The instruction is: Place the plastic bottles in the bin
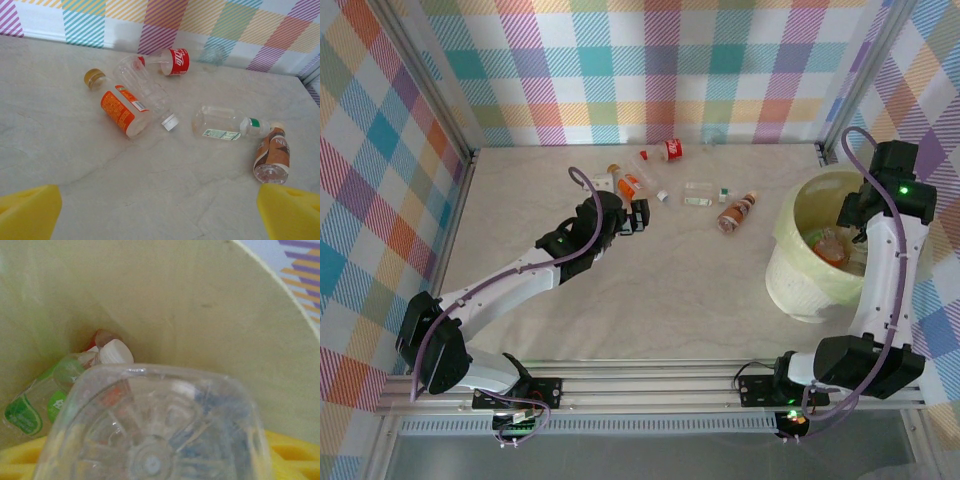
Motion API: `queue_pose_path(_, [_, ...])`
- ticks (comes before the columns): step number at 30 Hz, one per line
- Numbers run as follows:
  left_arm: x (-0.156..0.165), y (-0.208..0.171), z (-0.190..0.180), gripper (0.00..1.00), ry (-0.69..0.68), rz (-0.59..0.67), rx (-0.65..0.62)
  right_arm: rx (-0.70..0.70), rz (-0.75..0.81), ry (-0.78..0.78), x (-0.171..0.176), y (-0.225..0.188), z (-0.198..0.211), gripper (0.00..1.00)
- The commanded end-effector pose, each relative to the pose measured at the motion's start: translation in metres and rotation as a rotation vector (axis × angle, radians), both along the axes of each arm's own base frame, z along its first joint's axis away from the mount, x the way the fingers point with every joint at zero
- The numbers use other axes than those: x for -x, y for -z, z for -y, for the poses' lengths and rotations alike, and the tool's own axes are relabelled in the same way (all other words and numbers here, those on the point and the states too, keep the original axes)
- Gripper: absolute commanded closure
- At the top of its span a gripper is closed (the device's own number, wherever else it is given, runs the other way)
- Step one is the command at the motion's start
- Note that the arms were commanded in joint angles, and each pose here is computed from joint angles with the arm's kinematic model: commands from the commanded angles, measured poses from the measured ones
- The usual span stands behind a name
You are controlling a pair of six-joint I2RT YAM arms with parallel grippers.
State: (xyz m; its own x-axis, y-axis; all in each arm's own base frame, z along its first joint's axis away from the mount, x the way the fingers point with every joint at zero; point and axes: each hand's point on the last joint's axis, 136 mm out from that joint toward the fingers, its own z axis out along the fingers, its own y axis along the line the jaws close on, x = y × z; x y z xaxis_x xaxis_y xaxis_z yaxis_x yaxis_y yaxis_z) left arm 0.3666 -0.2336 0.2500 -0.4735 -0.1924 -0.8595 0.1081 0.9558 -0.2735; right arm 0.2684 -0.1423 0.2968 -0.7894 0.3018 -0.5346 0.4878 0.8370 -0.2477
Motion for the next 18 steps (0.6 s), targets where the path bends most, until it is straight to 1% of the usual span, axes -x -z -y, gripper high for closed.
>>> queue_pose_path(1, [0.000,0.008,-0.006,0.00,-0.014,-0.030,0.000,-0.023,0.042,0.022,-0.004,-0.002,-0.001,0.02])
queue_pose_path(2, [0.001,0.008,-0.006,0.00,-0.016,-0.030,-0.002,-0.018,0.054,0.025,-0.005,-0.003,0.000,0.00])
queue_pose_path(7, [0.002,0.010,-0.011,0.00,-0.028,-0.037,-0.004,-0.012,0.129,0.042,-0.010,-0.014,0.001,0.00])
queue_pose_path(13, [0.000,0.012,-0.012,0.00,-0.034,-0.042,-0.001,-0.116,0.266,-0.037,-0.020,-0.032,-0.023,0.00])
queue_pose_path(18, [0.000,0.014,-0.013,0.00,-0.042,-0.046,0.011,-0.167,0.388,-0.103,-0.023,-0.053,-0.041,0.00])
